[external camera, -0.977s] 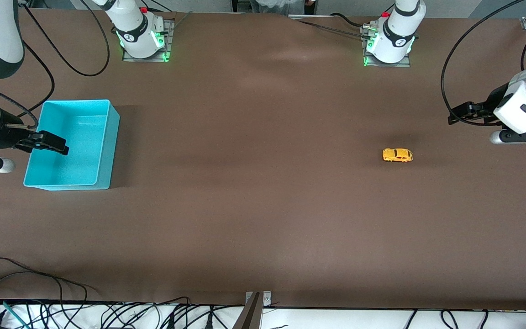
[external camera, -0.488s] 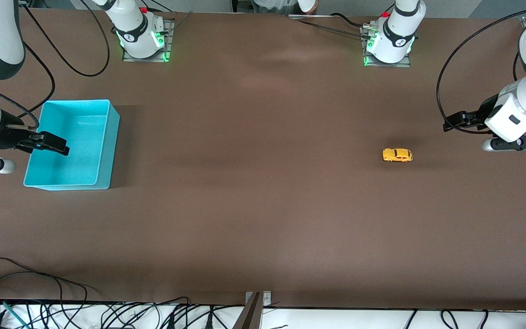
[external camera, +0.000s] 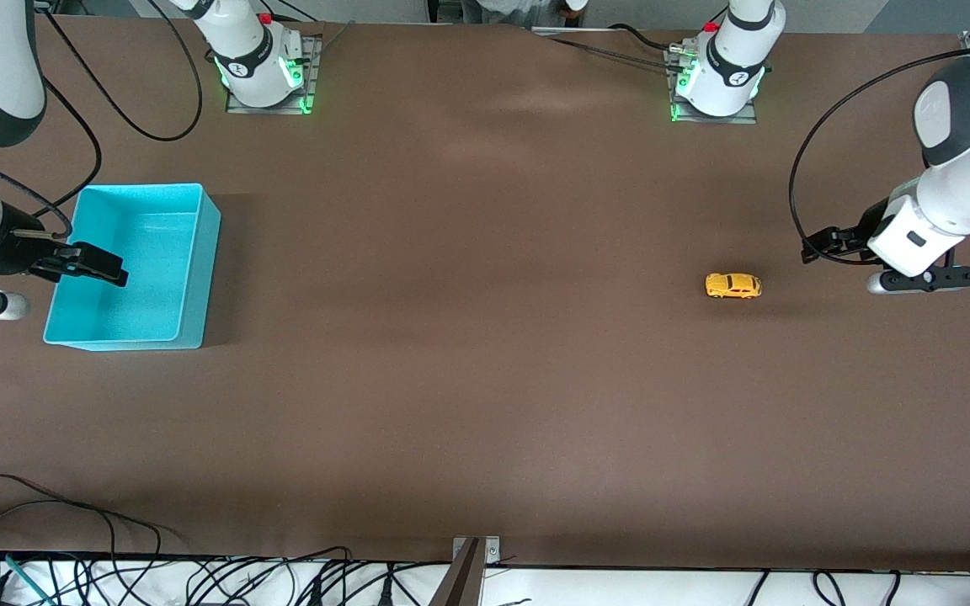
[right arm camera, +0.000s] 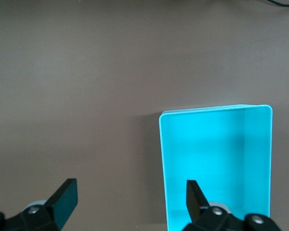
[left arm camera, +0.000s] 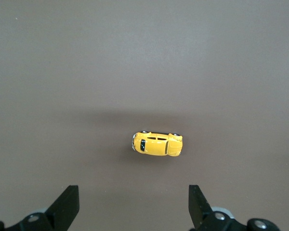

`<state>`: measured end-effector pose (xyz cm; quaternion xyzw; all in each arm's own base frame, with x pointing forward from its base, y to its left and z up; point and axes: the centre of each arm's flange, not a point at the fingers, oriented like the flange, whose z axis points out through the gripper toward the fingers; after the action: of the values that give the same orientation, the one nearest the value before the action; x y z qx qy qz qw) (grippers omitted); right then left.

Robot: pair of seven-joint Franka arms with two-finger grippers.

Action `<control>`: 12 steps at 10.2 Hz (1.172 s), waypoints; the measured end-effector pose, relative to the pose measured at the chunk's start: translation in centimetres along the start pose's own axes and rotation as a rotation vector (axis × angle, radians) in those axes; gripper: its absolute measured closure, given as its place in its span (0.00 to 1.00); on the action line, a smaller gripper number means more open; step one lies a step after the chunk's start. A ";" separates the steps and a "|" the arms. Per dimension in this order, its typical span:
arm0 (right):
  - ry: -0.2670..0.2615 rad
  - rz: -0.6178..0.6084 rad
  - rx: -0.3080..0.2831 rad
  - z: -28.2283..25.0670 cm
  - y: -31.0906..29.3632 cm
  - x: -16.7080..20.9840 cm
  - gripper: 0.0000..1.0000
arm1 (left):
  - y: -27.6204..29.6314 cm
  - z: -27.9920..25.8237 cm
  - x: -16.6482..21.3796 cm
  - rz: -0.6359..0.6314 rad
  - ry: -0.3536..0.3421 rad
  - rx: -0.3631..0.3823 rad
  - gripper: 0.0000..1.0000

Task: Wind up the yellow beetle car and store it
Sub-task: 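Move the left gripper down over the yellow beetle car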

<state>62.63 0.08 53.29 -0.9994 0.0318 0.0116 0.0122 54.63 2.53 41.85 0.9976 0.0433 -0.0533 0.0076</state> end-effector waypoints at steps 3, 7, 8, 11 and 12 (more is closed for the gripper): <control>0.001 0.000 0.000 0.0 0.0 0.0 0.00 | -0.1 4.4 -0.7 -0.001 0.041 0.000 0.00; 0.001 0.000 0.000 0.0 0.0 0.0 0.00 | -0.1 8.5 -2.1 0.000 0.071 0.000 0.00; 0.001 0.000 0.000 0.0 0.0 0.0 0.00 | -0.1 9.7 -2.6 0.001 0.087 0.000 0.00; 0.000 0.000 0.000 0.1 0.0 0.1 0.00 | 0.1 13.3 -4.7 0.084 0.090 0.005 0.00; -0.002 0.000 0.000 0.2 0.0 0.1 0.00 | 0.2 13.6 -4.9 0.178 0.086 0.009 0.00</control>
<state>62.68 0.09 53.07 -0.9993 0.0319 0.0124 0.0123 48.37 1.64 28.85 0.9989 -0.0454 -0.0096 0.0061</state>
